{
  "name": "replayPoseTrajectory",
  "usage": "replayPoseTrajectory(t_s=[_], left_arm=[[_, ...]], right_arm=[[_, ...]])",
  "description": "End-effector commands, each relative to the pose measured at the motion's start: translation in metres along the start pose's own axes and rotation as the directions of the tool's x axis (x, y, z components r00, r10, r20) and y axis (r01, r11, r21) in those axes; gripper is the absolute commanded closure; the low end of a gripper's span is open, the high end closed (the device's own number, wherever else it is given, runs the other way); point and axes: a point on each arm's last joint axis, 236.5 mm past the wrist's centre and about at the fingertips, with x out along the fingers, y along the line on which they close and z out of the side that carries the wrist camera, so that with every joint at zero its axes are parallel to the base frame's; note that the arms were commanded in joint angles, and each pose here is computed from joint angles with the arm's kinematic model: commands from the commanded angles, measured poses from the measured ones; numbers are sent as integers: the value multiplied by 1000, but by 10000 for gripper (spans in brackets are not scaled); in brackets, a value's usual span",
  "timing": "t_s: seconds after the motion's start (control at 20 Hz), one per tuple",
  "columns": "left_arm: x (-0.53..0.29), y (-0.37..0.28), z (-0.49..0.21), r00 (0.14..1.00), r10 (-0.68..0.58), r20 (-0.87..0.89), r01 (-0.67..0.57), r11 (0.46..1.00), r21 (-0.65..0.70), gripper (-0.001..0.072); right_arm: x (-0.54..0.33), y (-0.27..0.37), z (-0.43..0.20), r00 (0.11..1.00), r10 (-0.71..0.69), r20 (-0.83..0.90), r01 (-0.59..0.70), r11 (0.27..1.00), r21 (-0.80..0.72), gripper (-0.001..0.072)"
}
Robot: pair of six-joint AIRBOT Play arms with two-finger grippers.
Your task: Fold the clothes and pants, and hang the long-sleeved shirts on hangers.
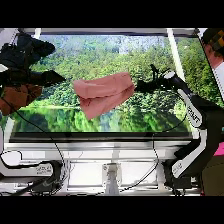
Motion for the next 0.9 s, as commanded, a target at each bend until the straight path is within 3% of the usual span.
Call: replayPoseTrajectory(t_s=[0.0,0.25,0.3,0.35,0.8,0.85], left_arm=[[0,-3,-6,1000,-15,-27,15,1000,-1,132],[-5,16,-27,992,62,-112,-68,997,-47,148],[-5,22,-32,988,85,-130,-93,994,-53,216],[-5,24,-37,985,92,-143,-103,992,-71,231],[42,23,-167,974,11,-224,-62,973,-222,223],[51,16,-178,975,-31,-221,-21,973,-228,141]], right_arm=[[-2,13,-6,1000,0,-20,-1,998,-56,692],[-10,38,-10,987,-89,132,102,990,-97,692],[-13,37,-18,981,-112,161,125,990,-72,692],[-18,36,-28,971,-130,199,141,989,-38,692],[-50,42,-66,942,-158,295,179,983,-47,691],[-50,42,-66,942,-158,295,179,983,-46,691]])
